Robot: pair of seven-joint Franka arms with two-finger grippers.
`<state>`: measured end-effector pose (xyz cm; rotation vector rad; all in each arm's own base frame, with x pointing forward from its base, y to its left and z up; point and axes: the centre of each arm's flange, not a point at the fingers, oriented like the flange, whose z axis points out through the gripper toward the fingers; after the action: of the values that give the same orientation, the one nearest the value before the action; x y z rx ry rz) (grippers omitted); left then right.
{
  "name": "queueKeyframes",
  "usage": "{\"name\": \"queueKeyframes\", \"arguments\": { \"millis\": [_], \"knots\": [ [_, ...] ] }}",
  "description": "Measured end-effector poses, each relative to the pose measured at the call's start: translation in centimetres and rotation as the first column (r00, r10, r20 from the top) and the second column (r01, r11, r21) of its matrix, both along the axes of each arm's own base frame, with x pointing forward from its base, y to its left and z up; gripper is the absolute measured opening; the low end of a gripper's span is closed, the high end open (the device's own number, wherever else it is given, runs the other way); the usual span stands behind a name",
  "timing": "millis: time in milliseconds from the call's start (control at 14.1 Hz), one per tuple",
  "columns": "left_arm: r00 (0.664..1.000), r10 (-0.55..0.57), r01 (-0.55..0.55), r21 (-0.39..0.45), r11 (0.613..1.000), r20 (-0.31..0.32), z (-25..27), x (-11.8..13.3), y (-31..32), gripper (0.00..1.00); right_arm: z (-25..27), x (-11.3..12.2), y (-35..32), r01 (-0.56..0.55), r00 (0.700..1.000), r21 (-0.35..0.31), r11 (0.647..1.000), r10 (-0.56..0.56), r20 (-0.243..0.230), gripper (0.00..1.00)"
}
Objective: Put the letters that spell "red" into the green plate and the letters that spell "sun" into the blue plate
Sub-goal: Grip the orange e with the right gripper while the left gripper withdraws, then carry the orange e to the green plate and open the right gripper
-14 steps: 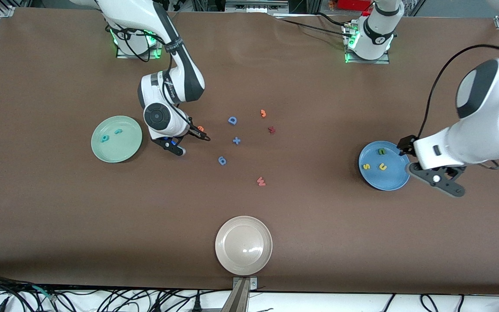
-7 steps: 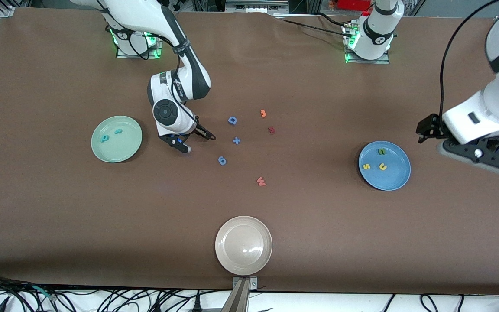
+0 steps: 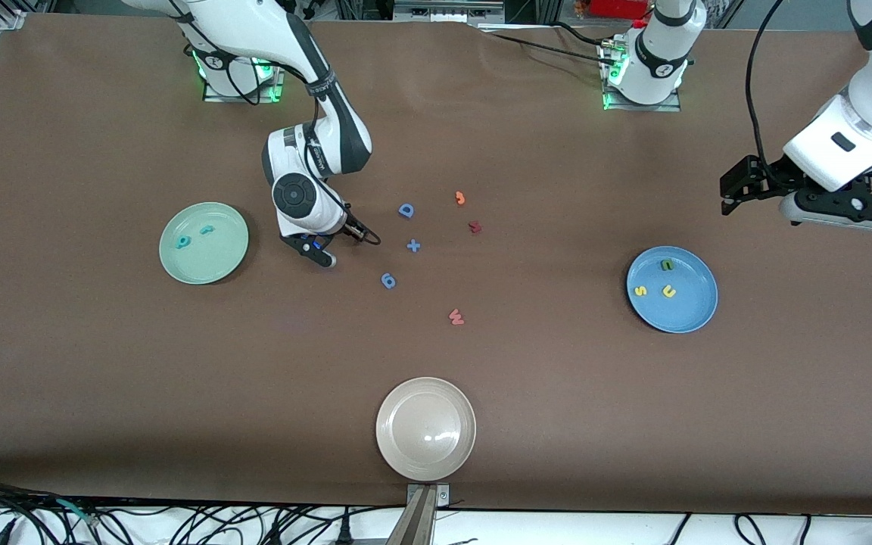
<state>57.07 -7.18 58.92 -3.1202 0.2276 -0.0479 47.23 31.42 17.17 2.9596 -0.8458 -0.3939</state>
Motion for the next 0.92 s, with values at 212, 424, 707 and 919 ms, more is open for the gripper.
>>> {"name": "queueKeyframes", "arguments": {
  "millis": [212, 424, 707, 919],
  "knots": [
    [1.000, 0.018, -0.018, 0.001, 1.000, -0.014, -0.8, 0.1, 0.7, 1.00, 0.2, 0.1, 0.1, 0.002, 1.000, 0.004, 1.000, -0.002, 0.002, 0.27],
    [1.000, 0.022, -0.022, 0.001, 1.000, -0.014, -0.7, 0.1, 0.8, 1.00, 0.2, 0.1, 0.1, 0.002, 1.000, 0.004, 1.000, -0.002, 0.001, 0.27],
    [1.000, 0.022, -0.022, 0.001, 1.000, -0.013, -0.7, 0.1, 0.8, 1.00, 1.5, 0.8, -0.7, 0.012, 0.999, 0.001, 1.000, -0.012, -0.031, 0.27],
    [1.000, 0.022, -0.022, 0.001, 1.000, -0.013, -0.7, 0.1, 0.8, 1.00, 4.9, 3.1, -3.8, -0.003, 0.996, 0.016, 1.000, 0.005, -0.086, 0.27]
  ]
}}
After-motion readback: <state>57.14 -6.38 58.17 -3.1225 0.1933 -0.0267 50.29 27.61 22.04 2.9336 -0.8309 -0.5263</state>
